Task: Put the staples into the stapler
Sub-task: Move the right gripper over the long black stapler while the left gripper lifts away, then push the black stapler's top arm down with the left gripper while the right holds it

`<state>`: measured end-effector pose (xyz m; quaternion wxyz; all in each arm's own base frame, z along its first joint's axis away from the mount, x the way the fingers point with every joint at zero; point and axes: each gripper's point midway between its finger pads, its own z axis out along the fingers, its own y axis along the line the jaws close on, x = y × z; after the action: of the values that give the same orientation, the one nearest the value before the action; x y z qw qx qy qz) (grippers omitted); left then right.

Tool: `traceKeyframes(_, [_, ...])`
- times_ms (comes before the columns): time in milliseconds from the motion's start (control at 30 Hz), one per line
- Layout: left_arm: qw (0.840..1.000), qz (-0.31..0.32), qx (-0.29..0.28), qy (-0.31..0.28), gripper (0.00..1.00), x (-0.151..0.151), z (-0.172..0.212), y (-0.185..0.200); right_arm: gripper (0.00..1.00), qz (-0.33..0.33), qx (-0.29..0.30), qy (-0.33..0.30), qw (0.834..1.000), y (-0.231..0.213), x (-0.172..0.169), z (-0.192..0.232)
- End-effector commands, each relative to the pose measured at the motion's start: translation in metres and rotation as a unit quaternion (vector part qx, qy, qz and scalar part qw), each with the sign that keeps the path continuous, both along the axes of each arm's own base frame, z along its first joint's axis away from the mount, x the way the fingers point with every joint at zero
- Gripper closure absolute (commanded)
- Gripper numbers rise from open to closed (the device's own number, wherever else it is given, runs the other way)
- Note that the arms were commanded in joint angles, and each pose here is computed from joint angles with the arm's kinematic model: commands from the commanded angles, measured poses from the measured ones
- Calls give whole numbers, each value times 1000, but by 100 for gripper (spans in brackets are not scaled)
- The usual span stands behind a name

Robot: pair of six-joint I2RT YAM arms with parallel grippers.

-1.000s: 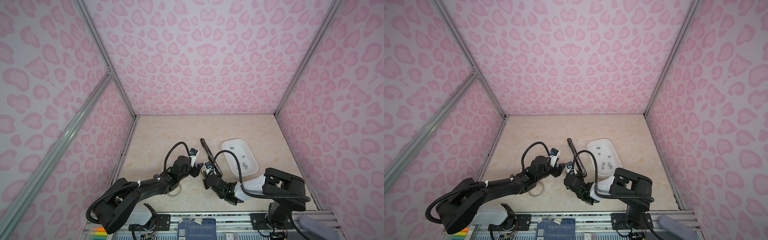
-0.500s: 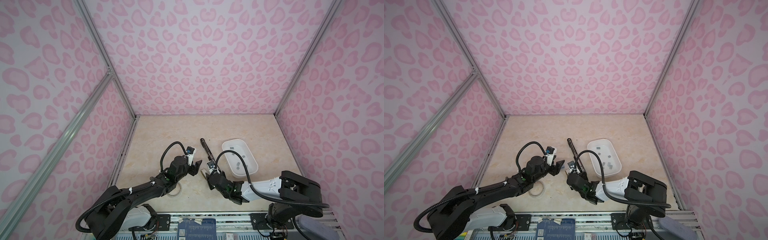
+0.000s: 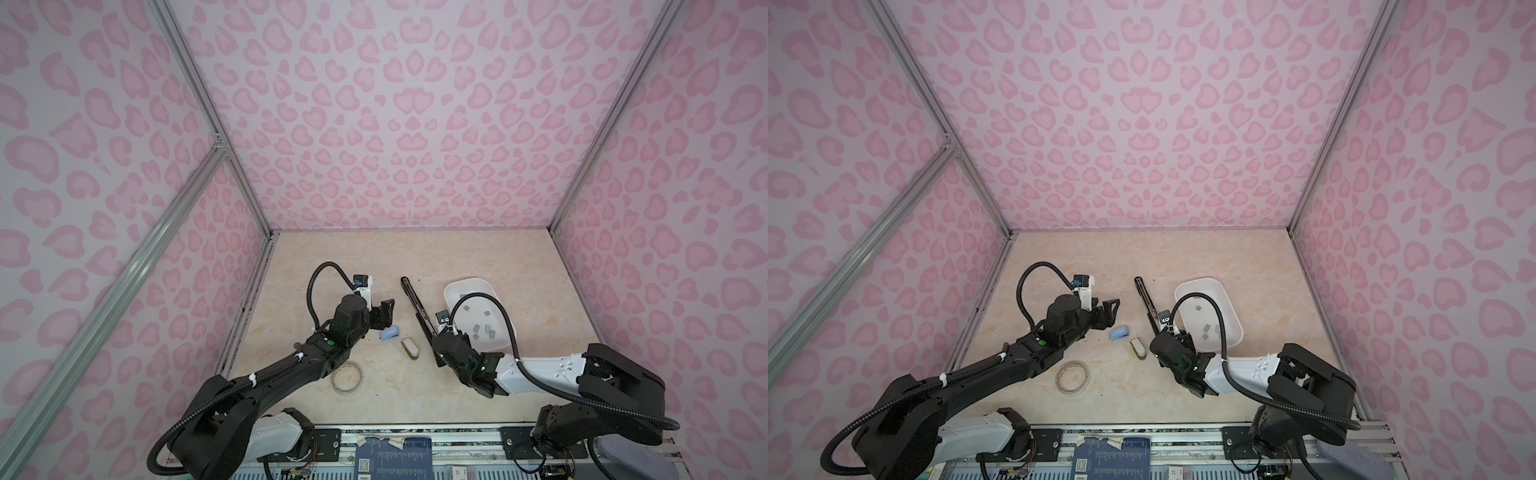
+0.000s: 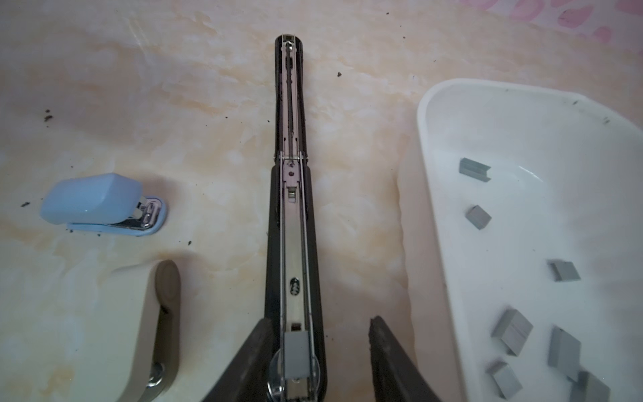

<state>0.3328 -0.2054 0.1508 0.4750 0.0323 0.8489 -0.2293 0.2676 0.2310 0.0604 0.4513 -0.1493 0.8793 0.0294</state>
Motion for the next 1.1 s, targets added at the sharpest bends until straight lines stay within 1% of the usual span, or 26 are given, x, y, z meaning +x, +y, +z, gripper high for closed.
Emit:
traceKeyframes(0, [999,-3,-20,42,23,6,-9,-8,52,10,-1,15,1000,2,0,-8])
traceKeyframes(233, [996,-20,-23,88,23,22,-29,-28,51,18,-3,35,999,10,6,-20])
traceKeyframes(467, [993,-33,-28,107,24,30,-40,-41,50,23,-1,36,999,13,7,-20])
traceKeyframes(567, [992,-35,-31,119,24,34,-46,-46,52,25,-3,41,999,14,7,-25])
traceKeyframes(633, [990,-39,-36,130,24,36,-51,-51,56,26,-2,46,999,16,6,-30])
traceKeyframes(700, [988,-44,-44,143,25,38,-56,-57,63,27,-2,46,999,17,7,-31])
traceKeyframes(867, [981,-48,-63,175,26,43,-70,-69,75,23,5,45,999,17,7,-30])
traceKeyframes(1067, [973,-60,-88,203,26,47,-82,-84,83,25,20,42,999,20,7,-27])
